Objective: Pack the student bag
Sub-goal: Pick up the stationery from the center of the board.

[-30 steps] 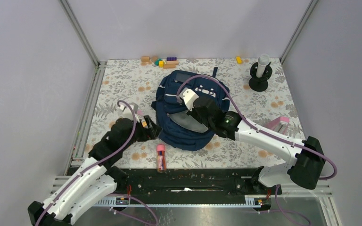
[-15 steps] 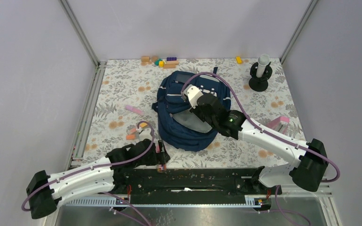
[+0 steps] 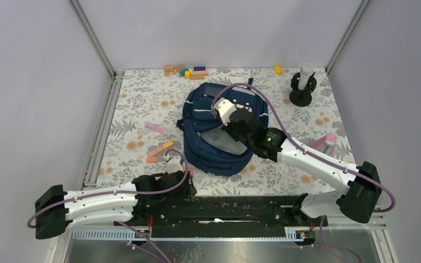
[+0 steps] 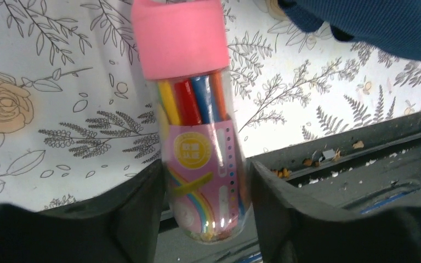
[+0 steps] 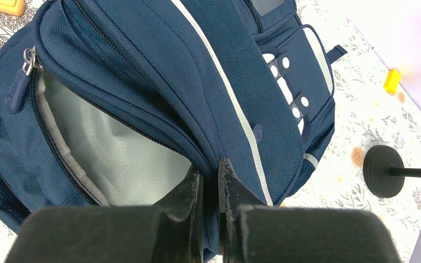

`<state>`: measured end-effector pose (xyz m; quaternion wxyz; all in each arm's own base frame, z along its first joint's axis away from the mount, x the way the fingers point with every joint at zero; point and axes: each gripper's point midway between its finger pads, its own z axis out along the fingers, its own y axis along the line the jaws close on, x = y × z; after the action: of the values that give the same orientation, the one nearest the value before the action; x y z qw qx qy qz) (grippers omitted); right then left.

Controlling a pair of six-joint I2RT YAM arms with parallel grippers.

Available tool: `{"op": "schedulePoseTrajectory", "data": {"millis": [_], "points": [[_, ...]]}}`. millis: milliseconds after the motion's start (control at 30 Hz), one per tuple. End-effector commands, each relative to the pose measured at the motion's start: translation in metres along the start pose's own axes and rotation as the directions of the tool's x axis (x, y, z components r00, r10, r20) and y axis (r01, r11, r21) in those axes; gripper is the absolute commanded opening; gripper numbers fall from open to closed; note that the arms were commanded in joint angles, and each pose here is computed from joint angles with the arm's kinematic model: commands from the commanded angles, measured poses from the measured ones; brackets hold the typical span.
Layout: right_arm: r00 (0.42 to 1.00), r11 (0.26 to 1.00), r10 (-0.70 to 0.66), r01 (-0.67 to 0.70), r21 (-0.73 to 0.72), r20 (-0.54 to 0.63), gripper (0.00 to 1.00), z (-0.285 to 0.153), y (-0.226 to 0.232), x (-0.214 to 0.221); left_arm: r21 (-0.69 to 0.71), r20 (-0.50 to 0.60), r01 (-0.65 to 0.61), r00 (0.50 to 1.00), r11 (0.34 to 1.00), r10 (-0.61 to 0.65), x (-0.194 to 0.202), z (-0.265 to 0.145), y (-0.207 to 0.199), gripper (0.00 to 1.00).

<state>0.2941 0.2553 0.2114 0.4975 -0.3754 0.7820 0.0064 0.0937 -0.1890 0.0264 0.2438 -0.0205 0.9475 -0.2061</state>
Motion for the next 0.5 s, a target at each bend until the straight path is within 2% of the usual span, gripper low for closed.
{"op": "schedulePoseTrajectory", "data": {"millis": [0,67,133,267,467], "points": [[0.980,0.985,0.123,-0.139,0.099,0.156,0.00,-0.014,-0.033,-0.042,-0.033,0.049,0.026,0.998,0.999,-0.025,-0.008,0.003,0.002,0.44],[0.981,0.986,0.120,-0.136,0.101,0.152,0.00,-0.013,-0.033,-0.041,-0.015,0.058,0.001,0.998,1.000,0.000,-0.011,0.000,-0.004,0.27],[0.981,0.986,0.118,-0.134,0.101,0.153,0.00,-0.014,-0.033,-0.041,0.007,0.072,-0.022,0.997,1.000,0.022,-0.017,-0.005,-0.011,0.17],[0.980,0.986,0.117,-0.134,0.101,0.160,0.00,-0.017,-0.035,-0.042,0.051,0.113,-0.135,0.985,0.989,0.129,-0.035,-0.025,-0.027,0.09],[0.979,0.985,0.116,-0.135,0.106,0.168,0.00,-0.022,-0.038,-0.044,0.236,0.142,-0.293,0.954,0.927,0.265,-0.055,-0.075,-0.076,0.02]]}}
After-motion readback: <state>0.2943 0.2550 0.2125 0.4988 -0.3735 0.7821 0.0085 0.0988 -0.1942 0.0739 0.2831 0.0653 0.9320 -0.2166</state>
